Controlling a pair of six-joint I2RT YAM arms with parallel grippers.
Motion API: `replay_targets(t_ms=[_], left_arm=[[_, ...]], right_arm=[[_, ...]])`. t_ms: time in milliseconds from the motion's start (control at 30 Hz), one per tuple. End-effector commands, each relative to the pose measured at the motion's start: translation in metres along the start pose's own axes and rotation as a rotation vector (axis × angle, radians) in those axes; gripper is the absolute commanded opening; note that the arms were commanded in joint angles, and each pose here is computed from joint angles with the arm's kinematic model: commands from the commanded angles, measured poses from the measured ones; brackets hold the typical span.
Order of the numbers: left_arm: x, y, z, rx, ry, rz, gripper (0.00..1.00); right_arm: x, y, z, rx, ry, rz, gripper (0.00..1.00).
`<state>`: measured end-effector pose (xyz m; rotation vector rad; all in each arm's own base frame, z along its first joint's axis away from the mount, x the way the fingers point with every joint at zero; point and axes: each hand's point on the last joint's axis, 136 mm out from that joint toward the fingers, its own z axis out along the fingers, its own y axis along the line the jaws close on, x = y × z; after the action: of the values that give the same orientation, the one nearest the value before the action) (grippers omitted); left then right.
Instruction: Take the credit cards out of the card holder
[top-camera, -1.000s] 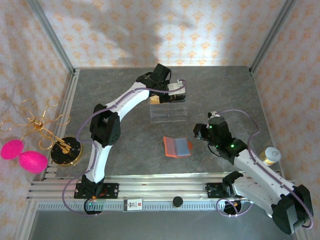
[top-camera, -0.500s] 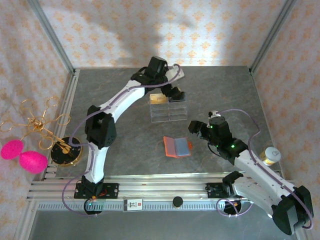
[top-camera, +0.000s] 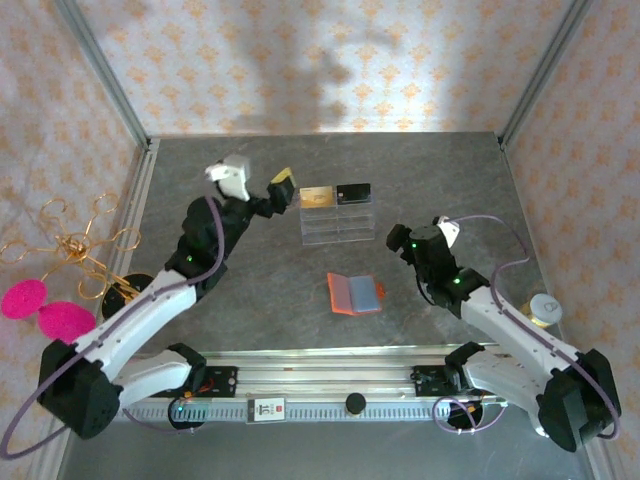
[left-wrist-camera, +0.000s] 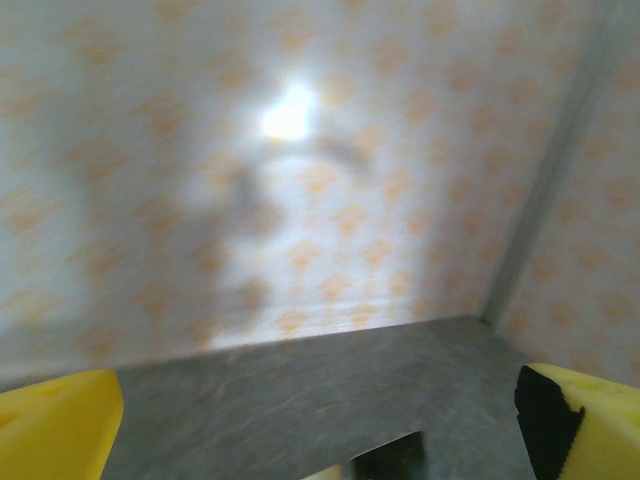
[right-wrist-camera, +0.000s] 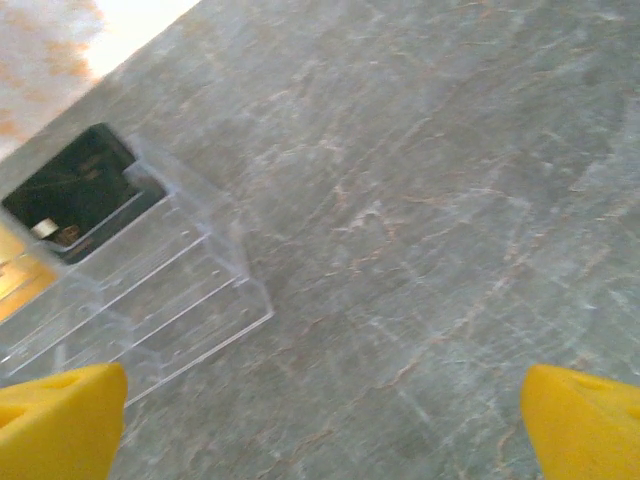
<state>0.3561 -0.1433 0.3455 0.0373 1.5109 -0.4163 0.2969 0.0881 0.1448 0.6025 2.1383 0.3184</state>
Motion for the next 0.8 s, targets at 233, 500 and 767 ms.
replay_targets(t_ms=[233,500,767], left_arm=[[0.070,0.179,-0.083,-0.800,0.116,0.069,0.99],[0.103,0.230,-0.075,-0.825,0.036,0.080,0.99],[0.147,0.248,-0.061,-0.773,0.078,0.135,1.00]], right_arm=[[-0.023,-0.001,0.002,0.058,-0.091,0.058,1.00],[-0.029,-0.004,-0.001,0.058,-0.132,0.037,1.00],[-0.053,-0.010,-0.021,0.069,-0.237,0.076,1.00]])
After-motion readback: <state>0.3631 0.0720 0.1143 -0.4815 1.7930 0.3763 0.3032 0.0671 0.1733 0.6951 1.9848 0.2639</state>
